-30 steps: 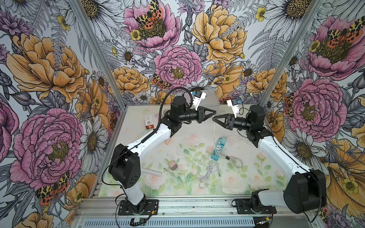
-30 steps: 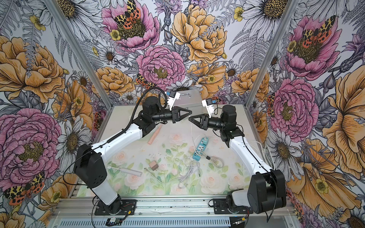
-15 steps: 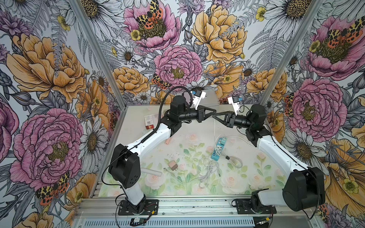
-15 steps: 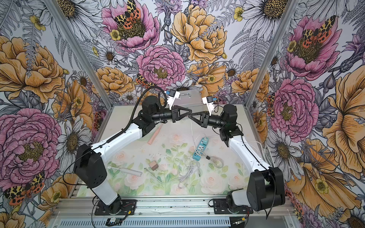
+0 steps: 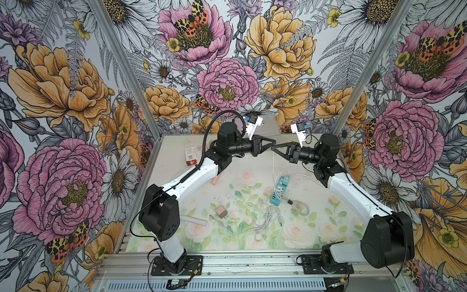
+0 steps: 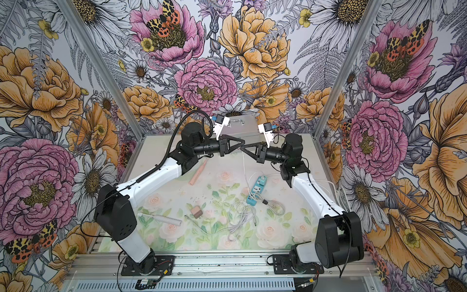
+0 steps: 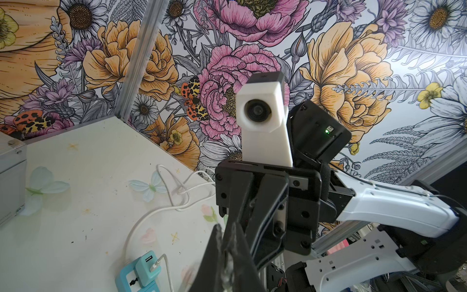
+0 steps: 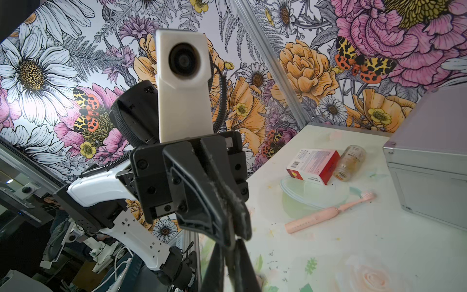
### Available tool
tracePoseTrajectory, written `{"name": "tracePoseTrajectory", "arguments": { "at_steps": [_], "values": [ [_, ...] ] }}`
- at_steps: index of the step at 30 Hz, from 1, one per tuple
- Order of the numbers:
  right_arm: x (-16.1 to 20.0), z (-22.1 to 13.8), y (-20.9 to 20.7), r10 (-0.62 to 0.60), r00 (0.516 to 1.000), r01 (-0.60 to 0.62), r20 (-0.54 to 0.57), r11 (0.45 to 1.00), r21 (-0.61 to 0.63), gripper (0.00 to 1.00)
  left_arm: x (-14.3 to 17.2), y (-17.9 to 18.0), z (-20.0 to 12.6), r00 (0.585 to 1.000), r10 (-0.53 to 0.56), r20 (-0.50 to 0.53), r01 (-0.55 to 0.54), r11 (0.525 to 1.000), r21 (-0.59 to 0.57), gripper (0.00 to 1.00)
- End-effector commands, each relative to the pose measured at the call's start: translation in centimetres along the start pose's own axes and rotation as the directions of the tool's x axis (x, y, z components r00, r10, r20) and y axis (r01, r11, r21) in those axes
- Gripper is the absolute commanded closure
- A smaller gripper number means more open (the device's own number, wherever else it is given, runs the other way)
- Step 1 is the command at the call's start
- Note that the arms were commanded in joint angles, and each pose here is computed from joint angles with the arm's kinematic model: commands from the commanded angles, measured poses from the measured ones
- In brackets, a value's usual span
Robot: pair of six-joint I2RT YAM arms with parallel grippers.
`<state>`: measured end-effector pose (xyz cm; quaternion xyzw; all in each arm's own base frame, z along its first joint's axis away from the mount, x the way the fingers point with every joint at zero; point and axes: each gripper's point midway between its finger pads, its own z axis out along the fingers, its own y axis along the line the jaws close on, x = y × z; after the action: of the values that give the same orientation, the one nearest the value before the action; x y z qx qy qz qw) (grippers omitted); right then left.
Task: Charge the electric toothbrush
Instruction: Pick up the charging cable from the center of the board, then pick up the electric toothbrush from the center of the board.
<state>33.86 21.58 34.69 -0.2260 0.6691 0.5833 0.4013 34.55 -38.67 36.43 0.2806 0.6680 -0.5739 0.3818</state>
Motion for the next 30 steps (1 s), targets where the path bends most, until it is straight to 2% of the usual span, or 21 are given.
{"name": "tracePoseTrajectory", "arguments": {
  "at_steps": [1,3,5,12,13,16,18,19,22,23,25,28,30],
  "values": [
    [-0.2,0.3,-1.3,0.041,0.999,-0.042,0.009,0.998,0.047,1.0,-2.7,-2.6,-1.2,0.995,0.082,0.064,-0.084,0.996,0.022,0.84],
    [0.1,0.2,-1.6,0.046,0.999,-0.046,0.003,0.997,0.063,1.0,-2.9,-2.3,-1.5,0.994,0.083,0.073,-0.084,0.996,0.005,0.67],
    [0.4,0.2,-1.9,0.048,0.999,-0.047,-0.008,0.995,0.083,1.0,-3.1,-2.0,-1.8,0.993,0.084,0.084,-0.083,0.996,-0.013,0.58],
    [0.5,0.4,-1.9,0.054,0.998,-0.051,-0.022,0.994,0.095,1.0,-3.4,-0.4,-3.6,0.991,0.078,0.104,-0.071,0.995,-0.07,0.57],
    [0.6,0.4,-2.2,0.063,0.998,-0.059,-0.027,0.992,0.111,1.0,-3.4,0.1,-4.0,0.99,0.084,0.11,-0.074,0.993,-0.095,0.57],
    [1.4,0.9,-3.3,0.087,0.994,-0.075,-0.06,0.98,0.185,1.0,-3.4,3.9,-6.1,0.992,0.063,0.109,-0.032,0.964,-0.263,0.53],
    [1.9,1.4,-4.0,0.111,0.991,-0.094,-0.069,0.973,0.21,1.0,-2.6,7.2,-7.8,0.995,0.01,0.095,0.028,0.919,-0.393,0.51],
    [2.3,1.8,-4.5,0.133,0.989,-0.115,-0.07,0.968,0.223,1.0,-1.8,9.3,-8.9,0.997,-0.02,0.079,0.055,0.879,-0.475,0.51],
    [3.3,2.6,-6.0,0.182,0.98,-0.155,-0.078,0.95,0.271,1.0,2.2,15.0,-13.1,0.995,-0.096,0.001,0.068,0.692,-0.719,0.5],
    [3.9,2.9,-6.6,0.196,0.976,-0.161,-0.093,0.941,0.298,1.0,3.7,16.8,-14.8,0.991,-0.13,-0.005,0.078,0.621,-0.78,0.5],
    [5.0,3.3,-7.6,0.216,0.968,-0.162,-0.126,0.925,0.344,1.0,6.7,19.5,-17.5,0.977,-0.213,-0.02,0.098,0.526,-0.845,0.49],
    [5.9,3.8,-8.4,0.238,0.961,-0.173,-0.143,0.915,0.364,1.0,11.0,22.0,-20.4,0.943,-0.332,-0.03,0.124,0.432,-0.894,0.47],
    [6.4,4.2,-8.7,0.25,0.956,-0.18,-0.153,0.913,0.366,1.0,13.3,23.1,-21.2,0.921,-0.384,-0.058,0.115,0.413,-0.904,0.45]
  ]
}}
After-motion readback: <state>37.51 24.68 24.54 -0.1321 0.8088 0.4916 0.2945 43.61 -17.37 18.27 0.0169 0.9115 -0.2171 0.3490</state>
